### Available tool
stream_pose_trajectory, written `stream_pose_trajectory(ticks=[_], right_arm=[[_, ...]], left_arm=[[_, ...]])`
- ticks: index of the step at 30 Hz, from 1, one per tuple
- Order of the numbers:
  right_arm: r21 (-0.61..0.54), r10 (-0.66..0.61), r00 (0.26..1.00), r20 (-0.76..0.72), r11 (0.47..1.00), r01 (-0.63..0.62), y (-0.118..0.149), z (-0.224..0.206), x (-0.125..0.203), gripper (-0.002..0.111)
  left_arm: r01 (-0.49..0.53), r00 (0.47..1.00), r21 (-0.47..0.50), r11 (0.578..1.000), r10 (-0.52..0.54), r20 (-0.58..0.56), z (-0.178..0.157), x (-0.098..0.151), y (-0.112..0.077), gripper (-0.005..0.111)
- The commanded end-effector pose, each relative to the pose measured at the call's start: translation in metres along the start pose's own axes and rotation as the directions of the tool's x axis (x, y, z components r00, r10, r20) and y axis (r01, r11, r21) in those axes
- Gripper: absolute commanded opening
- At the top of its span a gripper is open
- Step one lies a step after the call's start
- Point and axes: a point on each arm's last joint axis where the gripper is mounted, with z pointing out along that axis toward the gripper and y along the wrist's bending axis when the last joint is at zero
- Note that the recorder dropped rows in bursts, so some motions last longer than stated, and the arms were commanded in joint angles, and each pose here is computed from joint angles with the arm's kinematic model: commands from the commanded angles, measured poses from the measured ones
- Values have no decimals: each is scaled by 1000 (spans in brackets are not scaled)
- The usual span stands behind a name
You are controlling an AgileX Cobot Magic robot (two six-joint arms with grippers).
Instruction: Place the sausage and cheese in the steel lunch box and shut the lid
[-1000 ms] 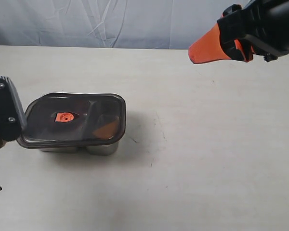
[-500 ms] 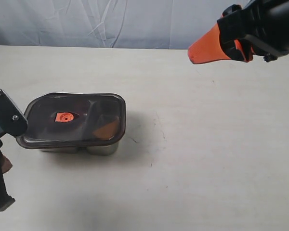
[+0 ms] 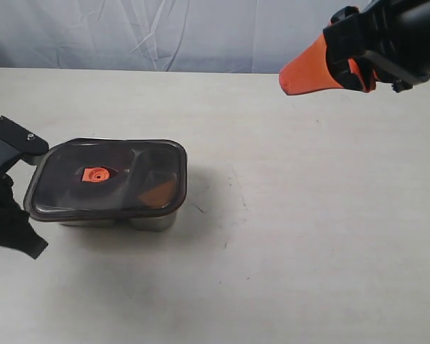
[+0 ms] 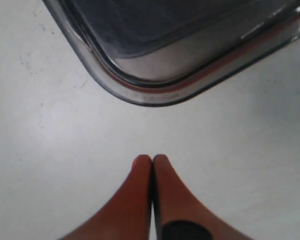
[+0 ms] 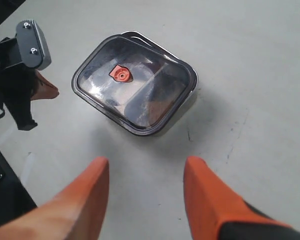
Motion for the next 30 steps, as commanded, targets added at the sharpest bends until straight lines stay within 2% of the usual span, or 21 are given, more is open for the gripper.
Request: stream_pose_trajectory(ticks=[1, 6, 17, 24, 30], right_arm=[[4, -3, 1000, 13, 1000, 3, 0, -2, 0, 46], [10, -5, 1000, 17, 1000, 5, -1, -2, 0, 46], [11, -5, 1000, 14, 1000, 5, -1, -1, 0, 46], [13, -7, 1000, 14, 1000, 6, -1, -1, 0, 46], [13, -7, 1000, 14, 1000, 6, -1, -1, 0, 46]], left_arm=[[52, 998, 27, 998, -51, -31, 5, -6, 2, 0], [50, 996, 34, 998, -47, -69, 16, -8, 0, 0], [37, 999, 16, 999, -37, 19, 12, -28, 5, 0], [7, 999, -2, 1000, -7, -48, 23, -32, 6, 0], [-13, 1000, -31, 999, 12, -19, 16, -40, 11, 0]])
